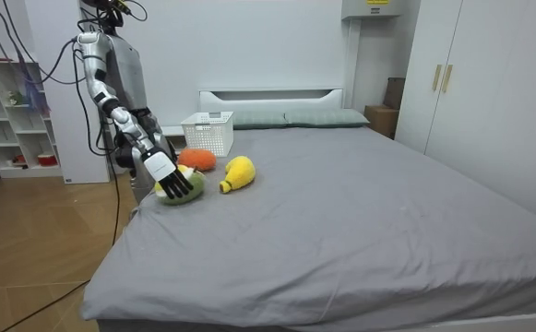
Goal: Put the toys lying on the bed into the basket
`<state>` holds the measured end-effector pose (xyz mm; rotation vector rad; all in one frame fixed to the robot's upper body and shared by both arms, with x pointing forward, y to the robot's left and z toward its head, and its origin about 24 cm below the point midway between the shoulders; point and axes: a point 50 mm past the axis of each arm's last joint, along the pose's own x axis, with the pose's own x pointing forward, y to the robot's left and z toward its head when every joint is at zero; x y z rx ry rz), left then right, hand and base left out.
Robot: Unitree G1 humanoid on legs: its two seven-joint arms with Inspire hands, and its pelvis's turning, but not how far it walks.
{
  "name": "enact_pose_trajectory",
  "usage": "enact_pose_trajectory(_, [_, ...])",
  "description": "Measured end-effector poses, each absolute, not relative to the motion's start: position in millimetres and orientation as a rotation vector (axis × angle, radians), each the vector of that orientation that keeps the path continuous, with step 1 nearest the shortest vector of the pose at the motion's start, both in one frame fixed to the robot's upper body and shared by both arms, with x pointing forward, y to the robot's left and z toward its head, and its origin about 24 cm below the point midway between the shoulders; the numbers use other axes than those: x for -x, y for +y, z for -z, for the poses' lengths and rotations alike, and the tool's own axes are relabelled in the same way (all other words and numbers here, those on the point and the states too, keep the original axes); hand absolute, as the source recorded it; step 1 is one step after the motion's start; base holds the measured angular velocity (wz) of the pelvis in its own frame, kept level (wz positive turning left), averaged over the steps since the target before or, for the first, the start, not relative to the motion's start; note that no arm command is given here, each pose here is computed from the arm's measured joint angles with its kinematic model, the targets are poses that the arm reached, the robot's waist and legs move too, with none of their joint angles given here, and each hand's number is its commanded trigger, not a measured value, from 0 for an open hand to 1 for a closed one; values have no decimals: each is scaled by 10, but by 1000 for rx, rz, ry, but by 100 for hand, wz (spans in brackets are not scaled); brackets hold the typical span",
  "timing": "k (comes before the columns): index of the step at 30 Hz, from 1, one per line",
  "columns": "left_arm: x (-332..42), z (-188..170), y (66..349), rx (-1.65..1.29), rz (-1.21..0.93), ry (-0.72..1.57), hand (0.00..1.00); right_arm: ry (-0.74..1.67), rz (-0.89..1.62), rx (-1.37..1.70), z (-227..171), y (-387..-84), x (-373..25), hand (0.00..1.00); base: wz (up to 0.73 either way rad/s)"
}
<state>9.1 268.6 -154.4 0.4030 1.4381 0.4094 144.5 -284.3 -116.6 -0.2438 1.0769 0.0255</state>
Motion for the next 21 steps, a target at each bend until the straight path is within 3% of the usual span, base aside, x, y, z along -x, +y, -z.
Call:
enact_pose_trajectory(15, [-158, 1540, 2683, -403, -409, 1400, 0, 1091, -21, 312, 1210, -2753, -1445, 100, 0])
enact_pose_trajectory(21, [-200, 1543, 2672, -396, -408, 1390, 0, 989, -33, 340, 1062, -2718, -1653, 100, 0])
